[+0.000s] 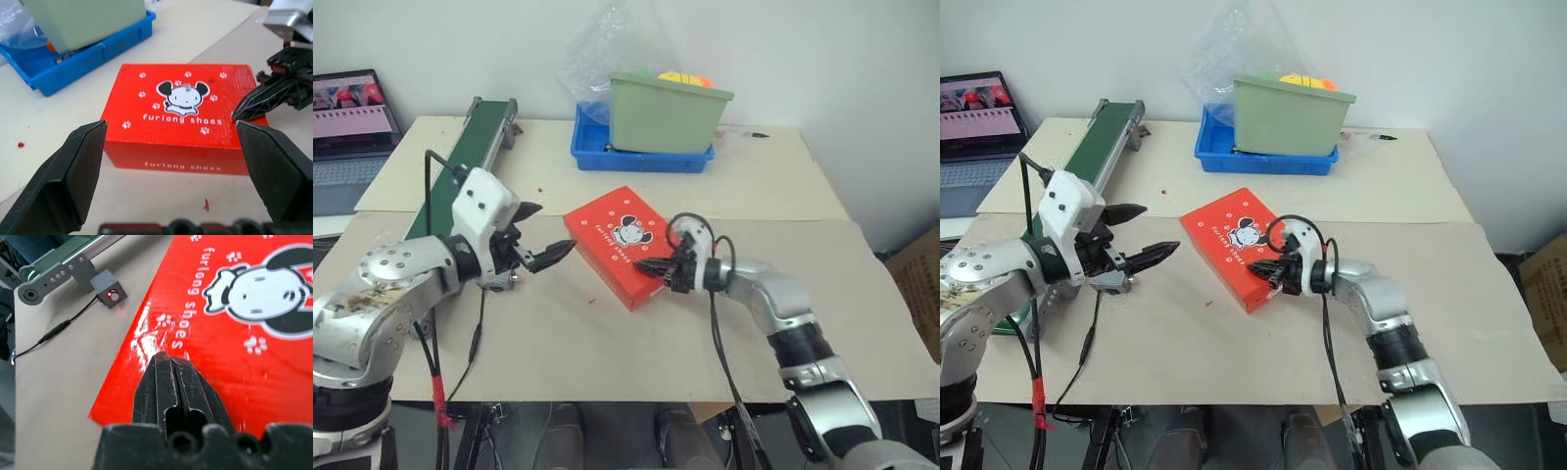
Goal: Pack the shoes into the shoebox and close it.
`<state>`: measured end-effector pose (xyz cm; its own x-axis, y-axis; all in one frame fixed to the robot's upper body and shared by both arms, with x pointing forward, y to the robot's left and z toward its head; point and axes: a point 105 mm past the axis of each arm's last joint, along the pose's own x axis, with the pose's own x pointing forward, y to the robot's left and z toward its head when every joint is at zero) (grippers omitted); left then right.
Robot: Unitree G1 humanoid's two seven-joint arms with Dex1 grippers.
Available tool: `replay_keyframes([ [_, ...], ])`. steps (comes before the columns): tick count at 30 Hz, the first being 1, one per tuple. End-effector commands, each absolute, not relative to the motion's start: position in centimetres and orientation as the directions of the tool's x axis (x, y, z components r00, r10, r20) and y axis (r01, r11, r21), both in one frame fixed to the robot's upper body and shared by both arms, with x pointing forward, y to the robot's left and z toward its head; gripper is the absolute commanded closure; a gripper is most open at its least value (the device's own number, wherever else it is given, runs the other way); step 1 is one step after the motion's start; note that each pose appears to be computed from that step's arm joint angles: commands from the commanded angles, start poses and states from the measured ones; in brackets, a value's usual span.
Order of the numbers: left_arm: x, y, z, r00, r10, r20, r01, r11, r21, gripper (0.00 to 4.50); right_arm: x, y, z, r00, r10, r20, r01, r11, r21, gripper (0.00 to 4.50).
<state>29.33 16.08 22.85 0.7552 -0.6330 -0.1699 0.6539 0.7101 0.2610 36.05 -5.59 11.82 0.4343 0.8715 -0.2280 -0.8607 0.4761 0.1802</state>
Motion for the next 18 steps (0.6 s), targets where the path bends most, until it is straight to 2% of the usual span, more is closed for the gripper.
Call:
replay_keyframes([
  [1, 29.0, 16.4, 25.0, 0.782, -0.617, -0.088, 0.612, 0.734, 0.294, 0.00, 38.0, -6.0, 9.1, 0.508, 0.796, -0.329, -0.819, 0.565, 0.100, 4.45],
  [5, 28.7, 16.4, 25.9, 0.796, -0.604, -0.037, 0.586, 0.755, 0.293, 0.00, 38.7, -6.4, 7.5, 0.517, 0.759, -0.395, -0.816, 0.577, 0.042, 4.45],
  [6, 28.6, 16.4, 26.1, 0.800, -0.600, -0.028, 0.580, 0.760, 0.293, 0.00, 38.7, -6.2, 8.0, 0.512, 0.772, -0.376, -0.819, 0.571, 0.057, 4.45],
  [11, 28.4, 16.5, 26.0, 0.810, -0.586, -0.021, 0.567, 0.775, 0.279, 0.00, 38.8, -5.1, 13.8, 0.470, 0.857, -0.210, -0.859, 0.499, 0.112, 4.45],
  [15, 28.4, 16.6, 25.8, 0.814, -0.581, -0.029, 0.565, 0.778, 0.276, 0.00, 37.4, -4.8, 18.8, 0.394, 0.906, -0.156, -0.916, 0.401, 0.019, 4.45],
  [18, 28.5, 16.6, 25.7, 0.814, -0.580, -0.030, 0.564, 0.778, 0.277, 0.00, 36.3, -4.7, 21.3, 0.354, 0.925, -0.134, -0.935, 0.352, -0.042, 4.45],
])
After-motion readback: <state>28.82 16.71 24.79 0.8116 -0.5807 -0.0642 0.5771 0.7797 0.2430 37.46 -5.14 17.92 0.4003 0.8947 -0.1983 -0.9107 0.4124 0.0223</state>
